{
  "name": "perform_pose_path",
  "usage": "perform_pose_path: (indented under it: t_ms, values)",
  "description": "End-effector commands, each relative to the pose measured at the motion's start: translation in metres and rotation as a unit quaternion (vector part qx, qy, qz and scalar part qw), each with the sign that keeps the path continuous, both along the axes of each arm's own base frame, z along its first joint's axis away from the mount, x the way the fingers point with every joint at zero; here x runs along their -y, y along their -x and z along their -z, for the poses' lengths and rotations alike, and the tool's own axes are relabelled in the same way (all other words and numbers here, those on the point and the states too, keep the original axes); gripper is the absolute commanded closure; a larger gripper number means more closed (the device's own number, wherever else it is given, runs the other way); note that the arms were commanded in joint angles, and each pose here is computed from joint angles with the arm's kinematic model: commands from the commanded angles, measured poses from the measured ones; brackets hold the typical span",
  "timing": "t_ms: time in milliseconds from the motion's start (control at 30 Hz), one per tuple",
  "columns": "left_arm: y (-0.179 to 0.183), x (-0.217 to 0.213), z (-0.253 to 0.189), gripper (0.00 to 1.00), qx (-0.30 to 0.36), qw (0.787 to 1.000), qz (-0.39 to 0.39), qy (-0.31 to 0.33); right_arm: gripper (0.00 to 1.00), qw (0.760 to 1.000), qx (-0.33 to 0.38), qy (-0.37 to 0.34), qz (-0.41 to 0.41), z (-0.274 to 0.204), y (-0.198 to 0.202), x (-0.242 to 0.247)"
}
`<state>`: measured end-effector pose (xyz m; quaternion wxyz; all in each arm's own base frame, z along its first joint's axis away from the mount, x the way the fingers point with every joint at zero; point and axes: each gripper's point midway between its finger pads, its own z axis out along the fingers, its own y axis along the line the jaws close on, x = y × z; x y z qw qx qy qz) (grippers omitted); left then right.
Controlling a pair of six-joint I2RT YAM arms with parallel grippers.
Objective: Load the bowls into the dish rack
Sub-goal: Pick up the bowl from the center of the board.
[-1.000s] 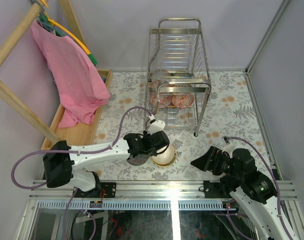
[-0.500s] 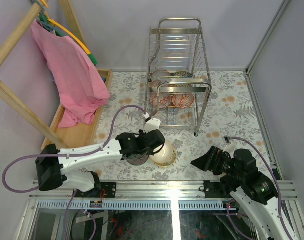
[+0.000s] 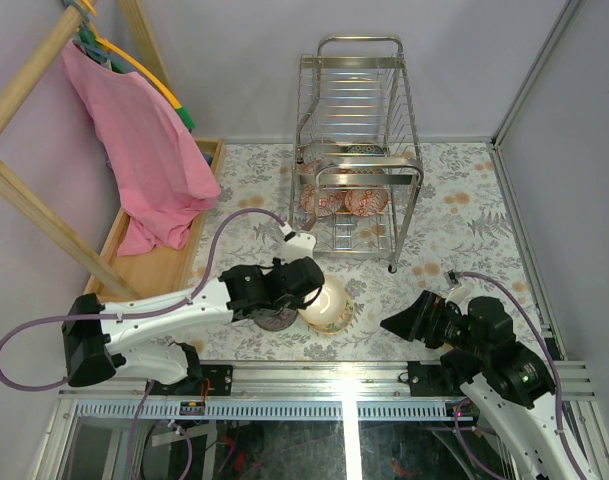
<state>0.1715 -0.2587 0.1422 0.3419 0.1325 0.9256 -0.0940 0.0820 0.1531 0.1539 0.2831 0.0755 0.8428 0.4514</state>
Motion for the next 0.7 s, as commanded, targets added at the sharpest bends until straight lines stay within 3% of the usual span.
perform_pose_path:
  t_ms: [0,400,667]
  values:
    - [-0.003,0.010,-0.031,1.00,0.019,0.998,-0.011,0.053,0.01,1.000,0.006,-0.018,-0.024,-0.010,0.000,-0.009]
    - [0.000,0.007,-0.049,1.00,0.021,0.997,-0.017,0.075,0.00,0.999,0.008,-0.021,-0.040,-0.013,-0.013,-0.020]
    - [0.006,0.030,-0.054,1.00,0.009,0.997,0.003,0.072,0.02,0.998,0.022,-0.014,-0.048,-0.028,-0.028,-0.028]
